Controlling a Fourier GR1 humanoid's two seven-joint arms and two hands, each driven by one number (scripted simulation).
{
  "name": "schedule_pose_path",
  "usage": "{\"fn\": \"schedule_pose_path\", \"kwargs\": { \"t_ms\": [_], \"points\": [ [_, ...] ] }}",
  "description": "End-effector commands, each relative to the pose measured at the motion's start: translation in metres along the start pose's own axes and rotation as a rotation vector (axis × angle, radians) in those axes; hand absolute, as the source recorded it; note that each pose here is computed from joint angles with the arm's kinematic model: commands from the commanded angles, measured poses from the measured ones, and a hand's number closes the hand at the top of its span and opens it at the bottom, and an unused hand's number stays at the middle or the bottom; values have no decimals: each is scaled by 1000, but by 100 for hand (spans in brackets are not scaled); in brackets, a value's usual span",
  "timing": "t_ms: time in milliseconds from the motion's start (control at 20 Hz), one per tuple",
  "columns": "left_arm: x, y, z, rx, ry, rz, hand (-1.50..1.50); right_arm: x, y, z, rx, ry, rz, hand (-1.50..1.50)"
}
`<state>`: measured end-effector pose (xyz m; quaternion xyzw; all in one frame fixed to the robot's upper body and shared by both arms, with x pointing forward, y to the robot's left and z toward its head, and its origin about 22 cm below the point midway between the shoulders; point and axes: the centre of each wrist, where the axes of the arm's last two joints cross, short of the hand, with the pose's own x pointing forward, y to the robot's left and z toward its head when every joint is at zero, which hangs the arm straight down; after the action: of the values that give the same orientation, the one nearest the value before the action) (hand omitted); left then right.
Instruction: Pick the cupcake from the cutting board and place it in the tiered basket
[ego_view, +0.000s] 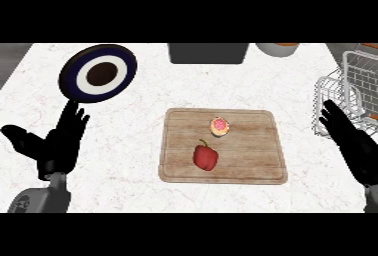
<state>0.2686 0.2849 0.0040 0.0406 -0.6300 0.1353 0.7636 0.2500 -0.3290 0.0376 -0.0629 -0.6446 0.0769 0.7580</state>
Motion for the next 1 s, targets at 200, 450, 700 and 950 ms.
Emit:
{"fn": "schedule_pose_path", "kwargs": {
  "t_ms": [200, 450, 700, 950],
  "points": [
    [-9, 47, 9, -27, 80, -294, 0, -37, 102, -10, 62, -96, -694, 150],
    [-20, 60, 21, -80, 140, -386, 0, -34, 146, -12, -155, -423, -777, -150],
    [-6, 72, 14, -68, 117, -406, 0, -66, 113, -9, -244, -130, -64, -150],
    [-22, 73, 24, -87, 144, -407, 0, -50, 105, -20, -155, 42, 227, -150]
  ]
}}
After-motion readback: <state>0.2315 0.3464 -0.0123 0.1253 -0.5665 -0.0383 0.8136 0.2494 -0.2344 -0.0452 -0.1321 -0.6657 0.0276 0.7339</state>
